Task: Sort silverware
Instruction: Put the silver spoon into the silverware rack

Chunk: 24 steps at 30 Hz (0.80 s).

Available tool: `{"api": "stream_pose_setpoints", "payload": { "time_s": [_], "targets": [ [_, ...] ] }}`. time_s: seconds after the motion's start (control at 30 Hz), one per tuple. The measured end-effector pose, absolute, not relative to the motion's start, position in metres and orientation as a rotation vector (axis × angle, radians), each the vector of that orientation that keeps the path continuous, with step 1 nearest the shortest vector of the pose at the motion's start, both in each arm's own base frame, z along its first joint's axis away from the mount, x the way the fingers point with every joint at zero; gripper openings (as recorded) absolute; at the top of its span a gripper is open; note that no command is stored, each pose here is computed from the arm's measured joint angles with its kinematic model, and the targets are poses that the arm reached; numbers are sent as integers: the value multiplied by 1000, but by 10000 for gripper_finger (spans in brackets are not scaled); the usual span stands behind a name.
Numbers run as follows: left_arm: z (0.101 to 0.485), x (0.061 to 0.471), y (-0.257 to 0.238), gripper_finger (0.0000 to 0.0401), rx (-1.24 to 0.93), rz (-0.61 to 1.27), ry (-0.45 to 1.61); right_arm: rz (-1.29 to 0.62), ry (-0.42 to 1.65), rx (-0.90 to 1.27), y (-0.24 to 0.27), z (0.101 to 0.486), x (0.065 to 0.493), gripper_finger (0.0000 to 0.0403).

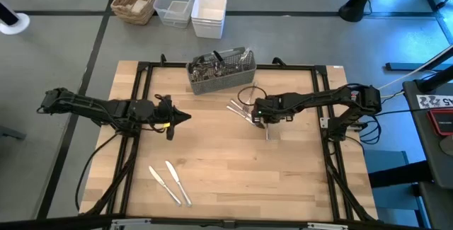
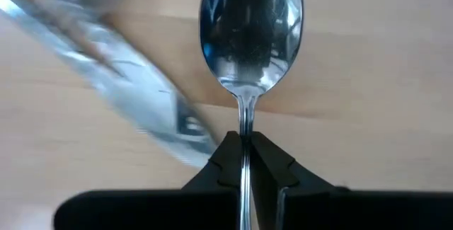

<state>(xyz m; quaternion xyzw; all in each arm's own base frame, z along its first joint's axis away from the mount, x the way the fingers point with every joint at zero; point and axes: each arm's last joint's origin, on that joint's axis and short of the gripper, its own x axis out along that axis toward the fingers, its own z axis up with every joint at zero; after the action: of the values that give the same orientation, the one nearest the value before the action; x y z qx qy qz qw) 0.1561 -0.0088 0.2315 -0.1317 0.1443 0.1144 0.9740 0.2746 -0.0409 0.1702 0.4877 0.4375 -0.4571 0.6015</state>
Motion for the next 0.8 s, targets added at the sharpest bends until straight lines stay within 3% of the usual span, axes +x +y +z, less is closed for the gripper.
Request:
{"api": "stream_pose_setpoints", "payload": {
  "time_s": [0.27,0.6,0.8],
  "targets": [
    [224,162,-4,2,-453,452,257,-881,838,977,-48,222,310,11],
    [218,168,6,2,-463,545,272,-713,331,663,-60,284,351,10],
    [218,168,11,2,-427,563,275,-695,83,421,-69,292,377,12]
  ]
}}
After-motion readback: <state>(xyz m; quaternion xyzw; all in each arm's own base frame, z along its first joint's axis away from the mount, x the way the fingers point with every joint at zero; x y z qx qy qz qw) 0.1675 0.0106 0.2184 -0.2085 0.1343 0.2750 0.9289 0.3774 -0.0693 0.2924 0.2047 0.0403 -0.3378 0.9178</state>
